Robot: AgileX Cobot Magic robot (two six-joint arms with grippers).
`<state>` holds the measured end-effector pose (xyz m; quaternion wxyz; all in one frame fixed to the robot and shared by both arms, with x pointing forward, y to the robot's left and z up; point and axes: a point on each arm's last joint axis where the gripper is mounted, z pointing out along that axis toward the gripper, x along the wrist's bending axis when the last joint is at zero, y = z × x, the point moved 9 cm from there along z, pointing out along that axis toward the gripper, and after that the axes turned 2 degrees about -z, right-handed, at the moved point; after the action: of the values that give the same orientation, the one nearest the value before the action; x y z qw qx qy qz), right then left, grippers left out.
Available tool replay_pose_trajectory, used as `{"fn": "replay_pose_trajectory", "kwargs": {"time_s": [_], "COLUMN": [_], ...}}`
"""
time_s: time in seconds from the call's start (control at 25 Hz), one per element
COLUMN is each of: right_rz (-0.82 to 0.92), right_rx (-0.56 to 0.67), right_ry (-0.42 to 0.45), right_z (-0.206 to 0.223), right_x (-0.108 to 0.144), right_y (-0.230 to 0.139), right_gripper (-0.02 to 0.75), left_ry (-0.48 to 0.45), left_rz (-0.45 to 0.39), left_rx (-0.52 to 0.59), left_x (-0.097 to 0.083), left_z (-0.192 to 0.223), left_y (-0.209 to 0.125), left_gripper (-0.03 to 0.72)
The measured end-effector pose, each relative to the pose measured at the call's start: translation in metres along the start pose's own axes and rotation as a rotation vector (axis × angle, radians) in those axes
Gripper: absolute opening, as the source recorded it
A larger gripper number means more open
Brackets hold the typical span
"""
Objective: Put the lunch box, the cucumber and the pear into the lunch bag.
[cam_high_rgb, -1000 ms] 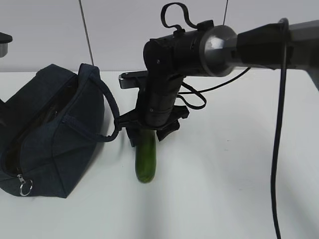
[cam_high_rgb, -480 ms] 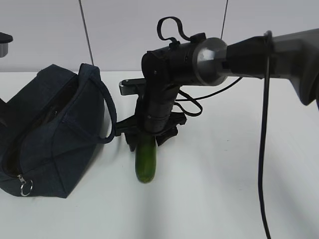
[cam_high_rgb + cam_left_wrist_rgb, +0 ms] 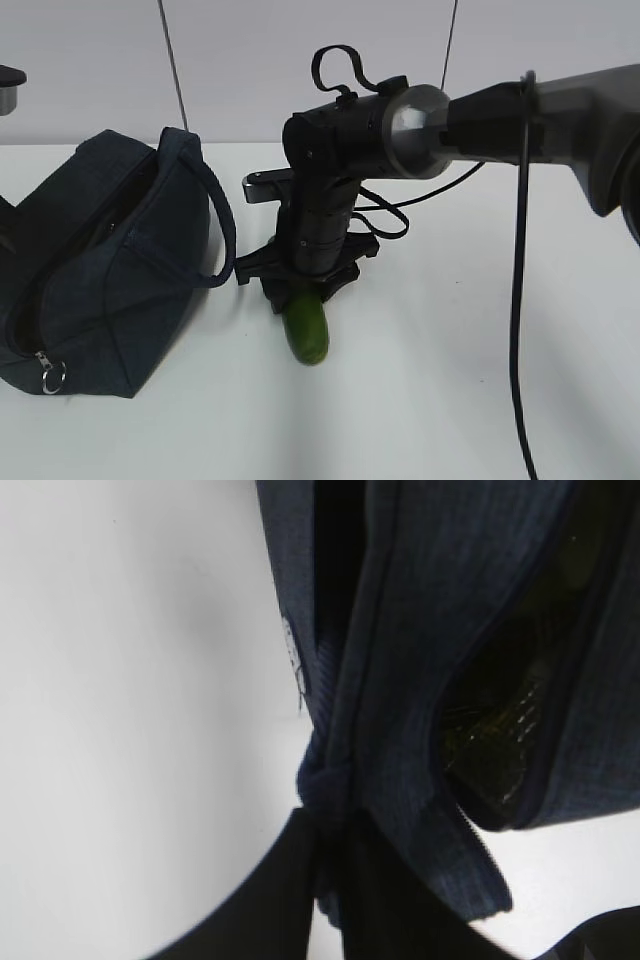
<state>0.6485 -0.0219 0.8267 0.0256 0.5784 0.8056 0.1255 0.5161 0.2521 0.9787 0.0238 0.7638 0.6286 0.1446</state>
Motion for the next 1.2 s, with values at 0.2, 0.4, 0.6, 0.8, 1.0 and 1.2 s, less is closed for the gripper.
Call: {"fn": "replay_pose_trajectory", "kwargs": {"time_s": [0.2, 0.4, 0.6, 0.8, 1.0, 1.2], "right_rz": [-0.001, -0.003, -0.025, -0.052, -0.07, -0.085], "right_rx": [0.008, 0.019, 0.045, 0.08, 0.078, -0.008], "right_ry": [-0.003, -0.007, -0.043, -0.089, -0.118, -0.125], "right_z": [-0.001, -0.001, -0.001, -0.004, -0.018, -0.06], "right_x": [0.0, -0.001, -0.008, -0.016, -0.021, -0.02], "right_y": [-0.001, -0.003, -0.007, -0.014, -0.013, 0.0], "right_gripper": [0.42, 0.403, 0.398, 0.397, 0.396, 0.396], "left_ry": [-0.002, -0.004, -0.004, -0.004, -0.007, -0.021], "left_rz": [-0.001, -0.002, -0.002, -0.002, -0.002, -0.006], "left_rx": [0.0, 0.001, 0.001, -0.001, -0.013, -0.04], "left_x": [0.0, -0.001, -0.001, -0.001, -0.001, -0.004], "left_z": [0.0, 0.0, 0.0, 0.0, 0.0, 0.0], "left_y": [0.0, 0.0, 0.0, 0.0, 0.002, 0.007], "left_gripper": [0.004, 0.004, 0.004, 0.004, 0.004, 0.004]}}
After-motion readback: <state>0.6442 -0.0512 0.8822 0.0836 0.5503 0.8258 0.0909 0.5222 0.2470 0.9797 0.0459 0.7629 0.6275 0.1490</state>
